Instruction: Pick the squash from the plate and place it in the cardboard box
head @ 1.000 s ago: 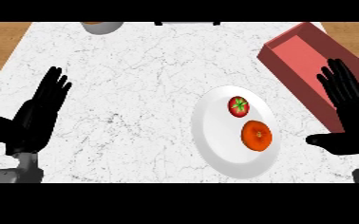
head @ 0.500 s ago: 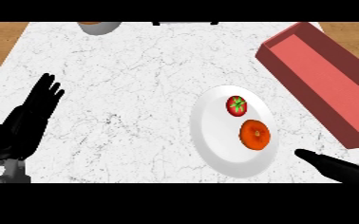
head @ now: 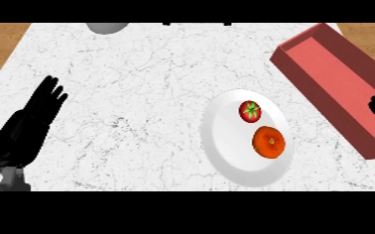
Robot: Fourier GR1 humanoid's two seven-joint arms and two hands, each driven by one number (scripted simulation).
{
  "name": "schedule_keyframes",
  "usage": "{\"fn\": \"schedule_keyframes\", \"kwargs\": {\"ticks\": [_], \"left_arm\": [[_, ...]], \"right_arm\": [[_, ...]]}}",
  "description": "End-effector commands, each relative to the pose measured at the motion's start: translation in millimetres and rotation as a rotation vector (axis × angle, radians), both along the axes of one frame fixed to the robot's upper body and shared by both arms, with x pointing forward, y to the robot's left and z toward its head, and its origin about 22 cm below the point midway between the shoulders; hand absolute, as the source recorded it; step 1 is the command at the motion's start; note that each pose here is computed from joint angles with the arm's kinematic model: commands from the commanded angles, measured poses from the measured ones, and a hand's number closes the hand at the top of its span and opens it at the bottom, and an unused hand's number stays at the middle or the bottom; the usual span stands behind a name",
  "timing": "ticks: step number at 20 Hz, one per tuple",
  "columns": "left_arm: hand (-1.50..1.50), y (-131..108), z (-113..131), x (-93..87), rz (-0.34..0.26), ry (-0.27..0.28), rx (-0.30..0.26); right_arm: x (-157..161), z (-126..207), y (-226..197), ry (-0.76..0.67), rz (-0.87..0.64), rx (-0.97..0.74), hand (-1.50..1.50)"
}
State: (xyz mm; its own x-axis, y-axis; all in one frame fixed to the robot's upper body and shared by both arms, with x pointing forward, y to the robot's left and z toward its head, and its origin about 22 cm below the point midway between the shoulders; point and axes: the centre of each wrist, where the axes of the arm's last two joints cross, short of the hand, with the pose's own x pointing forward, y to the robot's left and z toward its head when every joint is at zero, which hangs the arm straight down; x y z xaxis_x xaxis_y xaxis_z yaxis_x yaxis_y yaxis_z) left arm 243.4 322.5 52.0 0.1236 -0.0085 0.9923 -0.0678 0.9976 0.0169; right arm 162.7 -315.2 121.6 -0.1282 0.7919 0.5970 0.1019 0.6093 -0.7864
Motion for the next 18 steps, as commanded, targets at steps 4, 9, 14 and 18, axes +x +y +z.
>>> {"fn": "schedule_keyframes", "kwargs": {"ticks": [4, 9, 14, 18], "left_arm": [[0.0, -14, 4, 7.3, -0.017, -0.001, 0.006], [0.0, -8, 9, 13.0, -0.035, 0.002, -0.005], [0.0, 3, 9, 7.1, -0.02, 0.003, 0.002], [0.0, 2, 8, 8.8, -0.01, 0.007, 0.007]], "right_arm": [[-3, 22, 42, 0.317, -0.059, -0.266, -1.5], [22, 38, 77, 0.448, -0.08, -0.278, -1.5], [47, 32, 104, 0.578, -0.07, -0.239, -1.5], [64, 29, 102, 0.619, -0.091, -0.249, -1.5]]}}
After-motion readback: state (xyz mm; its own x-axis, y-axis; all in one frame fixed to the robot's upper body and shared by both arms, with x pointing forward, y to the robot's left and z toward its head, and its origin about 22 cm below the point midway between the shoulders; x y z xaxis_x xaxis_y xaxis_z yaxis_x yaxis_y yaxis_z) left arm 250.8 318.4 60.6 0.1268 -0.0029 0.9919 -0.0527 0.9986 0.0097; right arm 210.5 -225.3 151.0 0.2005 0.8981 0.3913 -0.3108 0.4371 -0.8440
